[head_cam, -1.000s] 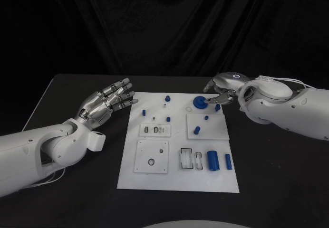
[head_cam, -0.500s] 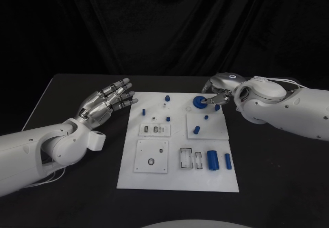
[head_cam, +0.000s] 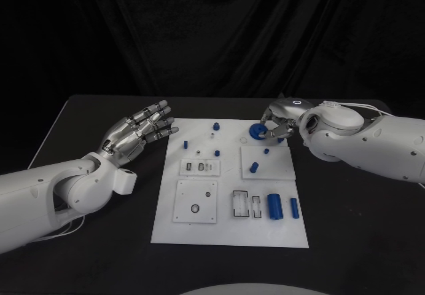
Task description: Assemble the parts on the task board
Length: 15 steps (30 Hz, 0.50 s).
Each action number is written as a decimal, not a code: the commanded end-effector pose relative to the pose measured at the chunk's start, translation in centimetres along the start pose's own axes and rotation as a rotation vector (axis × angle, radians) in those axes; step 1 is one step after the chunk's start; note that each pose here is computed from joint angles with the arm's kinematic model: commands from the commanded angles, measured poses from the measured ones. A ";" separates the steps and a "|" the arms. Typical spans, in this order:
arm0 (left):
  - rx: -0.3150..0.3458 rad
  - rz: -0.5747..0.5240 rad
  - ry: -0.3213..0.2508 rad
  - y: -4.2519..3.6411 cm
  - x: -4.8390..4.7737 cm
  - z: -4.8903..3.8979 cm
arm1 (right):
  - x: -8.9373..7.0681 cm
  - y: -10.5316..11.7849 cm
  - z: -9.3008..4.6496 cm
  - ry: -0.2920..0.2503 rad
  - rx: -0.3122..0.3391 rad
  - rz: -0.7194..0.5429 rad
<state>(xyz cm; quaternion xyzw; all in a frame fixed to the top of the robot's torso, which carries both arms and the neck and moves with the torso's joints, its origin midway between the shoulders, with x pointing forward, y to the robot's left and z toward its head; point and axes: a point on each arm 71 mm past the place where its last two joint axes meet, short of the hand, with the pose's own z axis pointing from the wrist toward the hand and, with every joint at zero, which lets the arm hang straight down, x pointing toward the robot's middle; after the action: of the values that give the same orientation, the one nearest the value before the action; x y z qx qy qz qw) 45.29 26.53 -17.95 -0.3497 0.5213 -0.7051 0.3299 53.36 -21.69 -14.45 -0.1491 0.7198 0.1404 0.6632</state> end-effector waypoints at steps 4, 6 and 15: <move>0.180 -0.014 0.015 -1.18 0.14 -0.11 | 0.7 0.0 0.1 0.029 0.017 -0.009; 0.180 -0.014 0.015 -1.17 0.13 -0.11 | 0.8 0.1 0.2 0.033 0.015 -0.009; 0.175 -0.013 0.014 -1.11 0.05 -0.09 | 1.1 0.4 0.3 0.015 -0.015 -0.001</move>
<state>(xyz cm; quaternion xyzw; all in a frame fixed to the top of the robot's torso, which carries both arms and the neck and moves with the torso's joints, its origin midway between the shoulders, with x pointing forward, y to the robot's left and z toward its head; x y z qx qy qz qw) 45.36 26.60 -18.01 -0.3499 0.5215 -0.7049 0.3297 53.50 -21.10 -14.78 -0.1520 0.7181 0.1464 0.6632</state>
